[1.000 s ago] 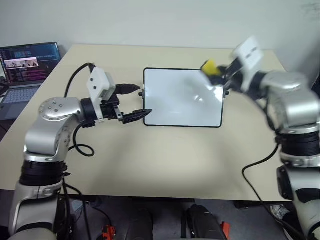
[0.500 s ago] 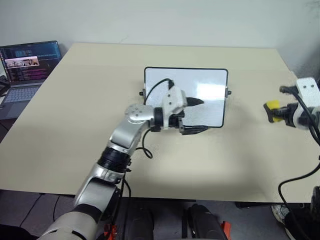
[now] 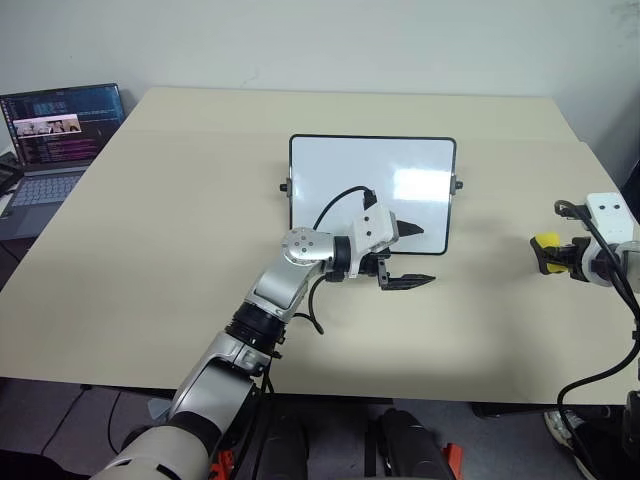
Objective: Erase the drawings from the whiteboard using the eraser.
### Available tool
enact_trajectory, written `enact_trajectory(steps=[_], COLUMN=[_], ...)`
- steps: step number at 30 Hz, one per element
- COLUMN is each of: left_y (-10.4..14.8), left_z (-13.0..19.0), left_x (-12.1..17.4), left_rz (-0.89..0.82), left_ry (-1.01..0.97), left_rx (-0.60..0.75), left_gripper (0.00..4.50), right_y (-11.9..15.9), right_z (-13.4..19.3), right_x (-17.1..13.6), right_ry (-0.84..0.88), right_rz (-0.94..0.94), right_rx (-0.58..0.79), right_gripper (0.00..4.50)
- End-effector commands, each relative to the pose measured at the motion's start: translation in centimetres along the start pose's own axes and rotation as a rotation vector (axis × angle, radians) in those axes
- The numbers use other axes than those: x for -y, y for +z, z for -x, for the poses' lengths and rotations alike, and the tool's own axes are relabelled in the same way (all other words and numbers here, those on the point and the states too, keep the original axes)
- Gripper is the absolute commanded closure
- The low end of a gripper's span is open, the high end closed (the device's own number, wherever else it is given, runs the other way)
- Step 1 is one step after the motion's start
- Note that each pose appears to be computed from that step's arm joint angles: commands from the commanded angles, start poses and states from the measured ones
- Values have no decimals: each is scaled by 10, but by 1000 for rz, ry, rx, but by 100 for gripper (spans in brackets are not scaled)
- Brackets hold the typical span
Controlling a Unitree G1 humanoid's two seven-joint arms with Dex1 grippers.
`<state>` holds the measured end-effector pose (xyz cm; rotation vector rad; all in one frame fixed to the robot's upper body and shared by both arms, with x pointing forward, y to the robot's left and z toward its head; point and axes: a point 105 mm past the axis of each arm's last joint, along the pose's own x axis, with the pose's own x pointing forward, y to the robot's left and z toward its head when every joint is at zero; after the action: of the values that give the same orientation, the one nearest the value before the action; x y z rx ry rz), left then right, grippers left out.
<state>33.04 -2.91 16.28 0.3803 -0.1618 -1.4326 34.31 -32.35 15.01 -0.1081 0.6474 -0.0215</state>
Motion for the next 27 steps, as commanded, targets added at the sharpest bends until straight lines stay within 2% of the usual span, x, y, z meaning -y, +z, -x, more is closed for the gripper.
enact_trajectory(steps=[1, 4, 6, 8, 9, 10, 11, 15, 16, 17, 21, 24, 27], left_y=[10, 10, 9, 9, 9, 9, 10, 13, 14, 14, 15, 19, 24], left_z=[3, 5, 7, 9, 9, 9, 10, 12, 13, 15, 31, 43, 65], left_x=[-2, -2, -4, -4, -5, -5, -5, -6, -8, -9, -17, -24, -35], left_rz=[-33, -29, -27, -26, -26, -26, -22, -7, -3, 0, -3, 0, 9], left_ry=[7, 16, 27, 32, 33, 33, 36, 52, 61, 68, 115, 162, 233], left_rx=[31, 31, 25, 24, 24, 24, 30, 48, 52, 54, 47, 52, 64], left_gripper=[0, 0, 0, 0, 0, 0, 0, 0, 0, 0, 0, 0, 0], right_y=[15, 13, 13, 13, 12, 11, 10, 15, 19, 22, 39, 51, 76], right_z=[2, -4, -6, -8, -9, -10, -10, -9, -5, -3, 13, 23, 30], right_x=[3, 5, 4, 2, 1, 1, -1, -1, -1, -1, -3, 0, -9], right_ry=[-9, -10, -1, 11, 17, 21, 26, 29, 29, 30, 18, -15, -10], right_rz=[39, 35, 34, 37, 40, 43, 46, 47, 48, 50, 82, 100, 124], right_rx=[45, 34, 30, 29, 26, 21, 19, 31, 46, 55, 112, 149, 254], right_gripper=[353, 353, 281, 228, 209, 209, 178, 179, 146, 131, 2, 2, 2])
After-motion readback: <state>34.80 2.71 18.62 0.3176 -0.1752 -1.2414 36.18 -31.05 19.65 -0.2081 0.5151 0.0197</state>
